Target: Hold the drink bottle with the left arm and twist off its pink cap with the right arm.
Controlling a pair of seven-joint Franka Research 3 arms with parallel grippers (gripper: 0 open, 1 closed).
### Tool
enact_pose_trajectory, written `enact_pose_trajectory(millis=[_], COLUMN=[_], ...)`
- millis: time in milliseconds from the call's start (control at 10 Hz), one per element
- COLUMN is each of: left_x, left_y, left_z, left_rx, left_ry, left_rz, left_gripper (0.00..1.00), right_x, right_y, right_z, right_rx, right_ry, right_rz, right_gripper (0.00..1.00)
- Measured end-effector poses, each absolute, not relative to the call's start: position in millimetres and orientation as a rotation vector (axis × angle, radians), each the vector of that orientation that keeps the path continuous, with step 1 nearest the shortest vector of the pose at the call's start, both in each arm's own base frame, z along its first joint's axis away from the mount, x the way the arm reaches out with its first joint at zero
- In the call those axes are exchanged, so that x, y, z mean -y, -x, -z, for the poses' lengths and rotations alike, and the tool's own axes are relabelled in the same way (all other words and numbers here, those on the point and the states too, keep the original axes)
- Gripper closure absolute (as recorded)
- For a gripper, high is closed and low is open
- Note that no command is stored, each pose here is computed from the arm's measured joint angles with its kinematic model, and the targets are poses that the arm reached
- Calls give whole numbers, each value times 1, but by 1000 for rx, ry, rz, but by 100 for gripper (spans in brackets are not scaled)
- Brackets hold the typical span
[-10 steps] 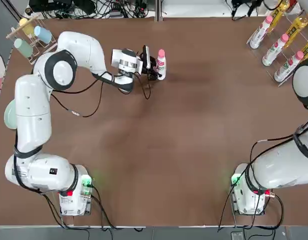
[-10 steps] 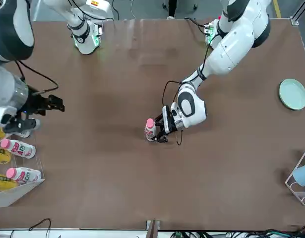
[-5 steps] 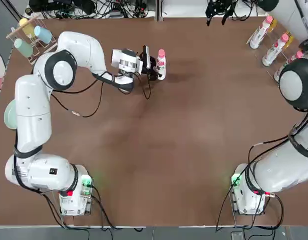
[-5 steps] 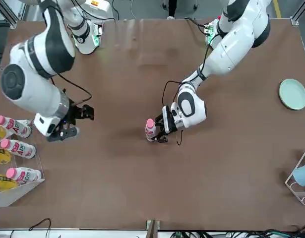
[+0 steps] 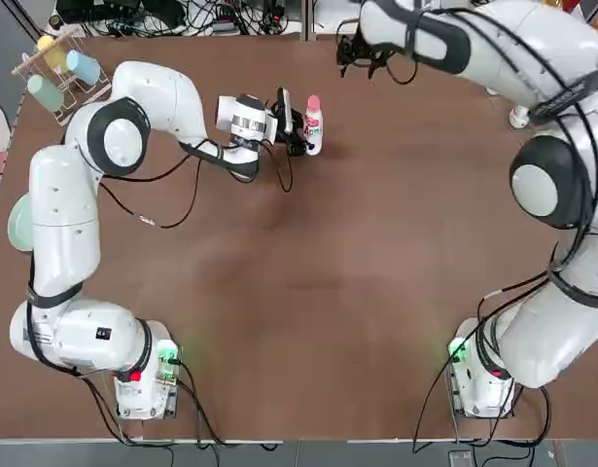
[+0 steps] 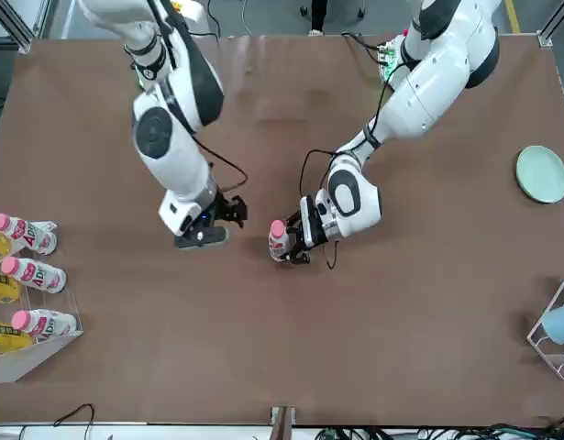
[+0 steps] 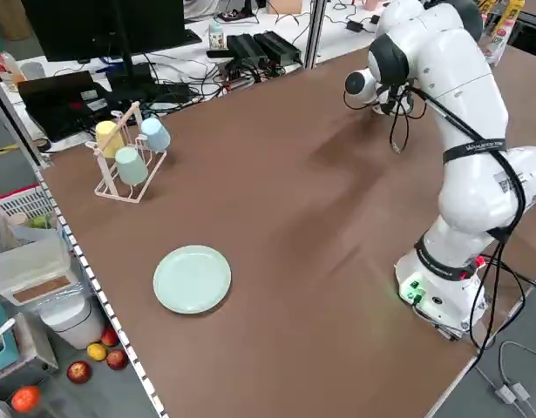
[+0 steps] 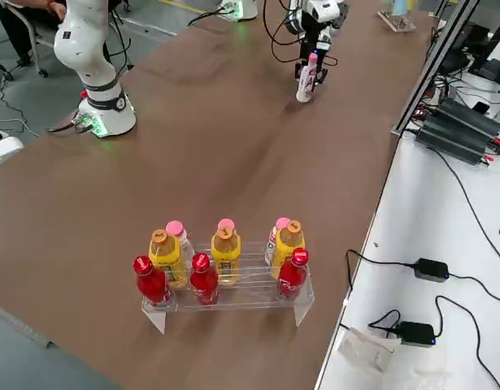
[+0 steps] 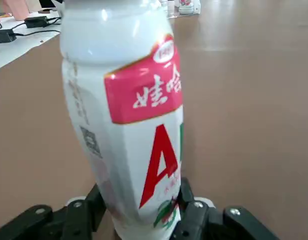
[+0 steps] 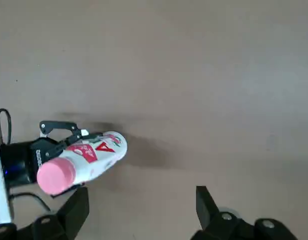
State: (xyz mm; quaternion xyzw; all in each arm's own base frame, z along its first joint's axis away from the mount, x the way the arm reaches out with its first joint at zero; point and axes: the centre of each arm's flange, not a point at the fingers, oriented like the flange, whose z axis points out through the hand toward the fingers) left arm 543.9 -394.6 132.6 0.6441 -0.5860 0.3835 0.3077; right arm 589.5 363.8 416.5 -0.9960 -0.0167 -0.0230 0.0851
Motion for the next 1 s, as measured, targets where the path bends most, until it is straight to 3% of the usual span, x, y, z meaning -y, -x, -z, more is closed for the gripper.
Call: enact_pose_trajectory(millis=[200, 1000], left_x=[395, 394], left_y=[-545, -547], left_z=[-133, -133], left_rx=[1545, 1530], left_ry=[-1708, -1722], left_rz=[-1016, -1020], left_gripper=[40, 40], right_x=[-397, -465], right_y=[-581, -560], right_z=[-388, -393], right_rx=[-30, -297], right_ry=[2976, 2988], right_rz=[38, 125], right_gripper=[6, 19])
